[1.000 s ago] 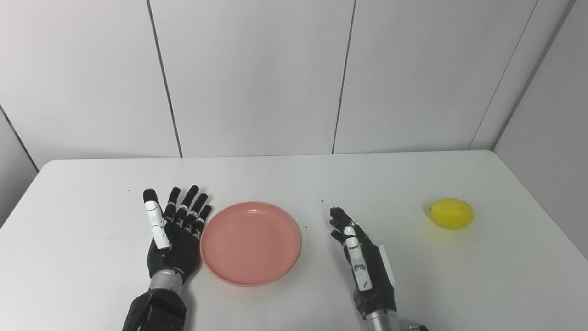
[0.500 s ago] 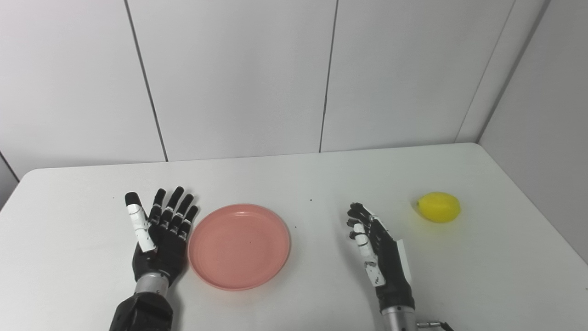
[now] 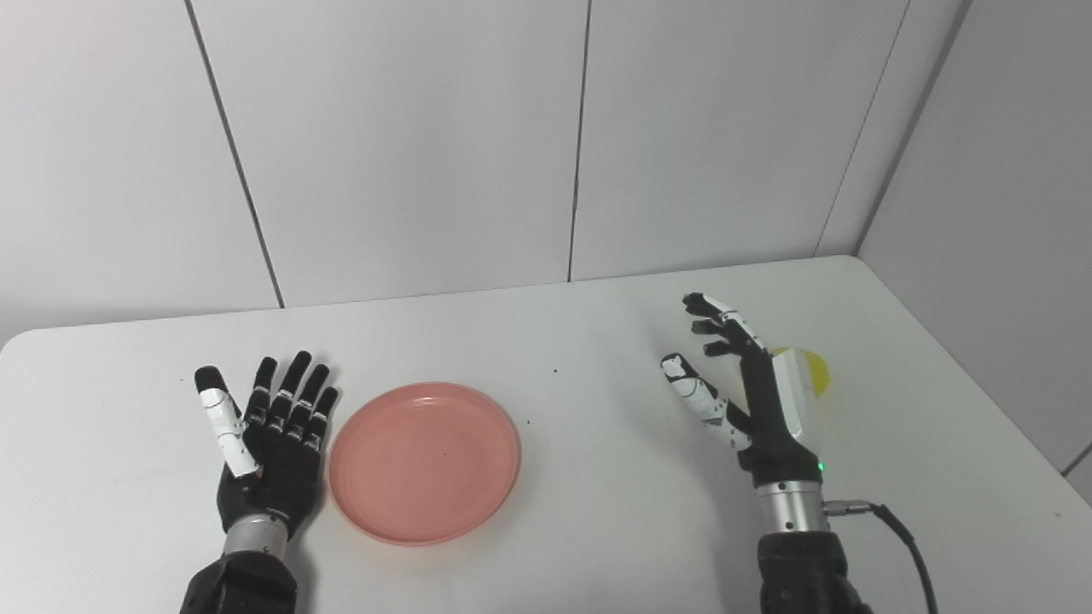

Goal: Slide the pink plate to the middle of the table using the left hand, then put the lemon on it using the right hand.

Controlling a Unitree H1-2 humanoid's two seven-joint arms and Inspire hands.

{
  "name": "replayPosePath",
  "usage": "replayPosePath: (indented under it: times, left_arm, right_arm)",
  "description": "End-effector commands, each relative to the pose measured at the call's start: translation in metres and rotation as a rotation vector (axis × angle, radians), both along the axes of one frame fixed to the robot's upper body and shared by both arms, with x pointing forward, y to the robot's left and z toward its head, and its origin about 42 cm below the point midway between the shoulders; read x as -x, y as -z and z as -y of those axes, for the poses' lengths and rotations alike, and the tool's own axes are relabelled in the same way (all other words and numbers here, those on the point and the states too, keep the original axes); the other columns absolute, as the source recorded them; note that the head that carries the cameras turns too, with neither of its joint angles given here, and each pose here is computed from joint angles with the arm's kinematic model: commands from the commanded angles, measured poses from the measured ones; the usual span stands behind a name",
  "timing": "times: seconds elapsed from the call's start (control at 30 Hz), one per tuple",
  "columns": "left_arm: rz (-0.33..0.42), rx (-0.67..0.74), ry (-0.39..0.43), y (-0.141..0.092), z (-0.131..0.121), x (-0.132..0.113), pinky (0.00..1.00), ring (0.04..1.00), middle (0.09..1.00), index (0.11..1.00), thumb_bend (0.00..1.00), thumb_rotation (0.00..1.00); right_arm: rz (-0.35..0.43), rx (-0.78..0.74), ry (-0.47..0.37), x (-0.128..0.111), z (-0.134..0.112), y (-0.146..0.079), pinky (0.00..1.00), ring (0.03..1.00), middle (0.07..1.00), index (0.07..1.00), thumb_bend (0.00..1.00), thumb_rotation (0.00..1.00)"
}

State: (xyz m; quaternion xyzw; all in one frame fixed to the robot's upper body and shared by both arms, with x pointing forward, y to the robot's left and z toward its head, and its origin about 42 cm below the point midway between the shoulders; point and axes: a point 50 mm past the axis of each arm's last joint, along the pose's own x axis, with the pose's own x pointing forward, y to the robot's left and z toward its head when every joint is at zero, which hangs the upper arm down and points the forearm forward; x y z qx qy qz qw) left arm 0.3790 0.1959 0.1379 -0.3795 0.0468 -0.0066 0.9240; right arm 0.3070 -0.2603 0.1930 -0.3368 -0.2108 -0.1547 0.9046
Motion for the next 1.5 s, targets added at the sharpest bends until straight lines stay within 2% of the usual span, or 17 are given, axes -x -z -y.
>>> replayPosePath:
  times: [0.0,0.23,0.43,0.63,0.83,1.1,1.47]
  left_arm:
    - [-0.158,-0.009,0.008,0.030,-0.004,0.011,0.94,0.886,0.886,0.975,0.90,0.81]
    - [-0.170,-0.012,0.005,0.030,-0.005,0.012,0.94,0.884,0.885,0.974,0.88,0.82]
    - [-0.169,-0.019,0.014,0.031,-0.004,0.012,0.94,0.883,0.884,0.980,0.89,0.84]
    - [-0.171,-0.014,0.017,0.031,-0.003,0.012,0.92,0.870,0.865,0.970,0.90,0.84]
    - [-0.168,-0.013,0.023,0.031,-0.001,0.014,0.94,0.874,0.874,0.977,0.91,0.84]
    - [-0.174,-0.005,0.021,0.031,0.002,0.014,0.94,0.862,0.872,0.980,0.92,0.84]
    - [-0.175,-0.004,0.024,0.032,0.003,0.018,0.94,0.857,0.850,0.974,0.93,0.83]
  right_arm:
    - [0.068,0.049,0.028,-0.008,0.006,-0.025,0.64,0.739,0.788,0.764,0.63,0.95]
    - [0.050,0.212,0.100,-0.019,0.030,-0.039,0.63,0.735,0.777,0.756,0.67,0.94]
    - [-0.035,0.408,0.189,-0.027,0.047,-0.048,0.68,0.764,0.787,0.772,0.71,0.95]
    - [-0.049,0.532,0.236,-0.036,0.064,-0.048,0.72,0.756,0.764,0.752,0.71,0.87]
    - [-0.050,0.675,0.286,-0.049,0.083,-0.045,0.68,0.717,0.727,0.722,0.72,0.84]
    - [-0.120,0.728,0.309,-0.064,0.102,-0.033,0.71,0.727,0.736,0.714,0.73,0.85]
    - [-0.159,0.723,0.293,-0.068,0.113,-0.021,0.70,0.710,0.722,0.704,0.70,0.81]
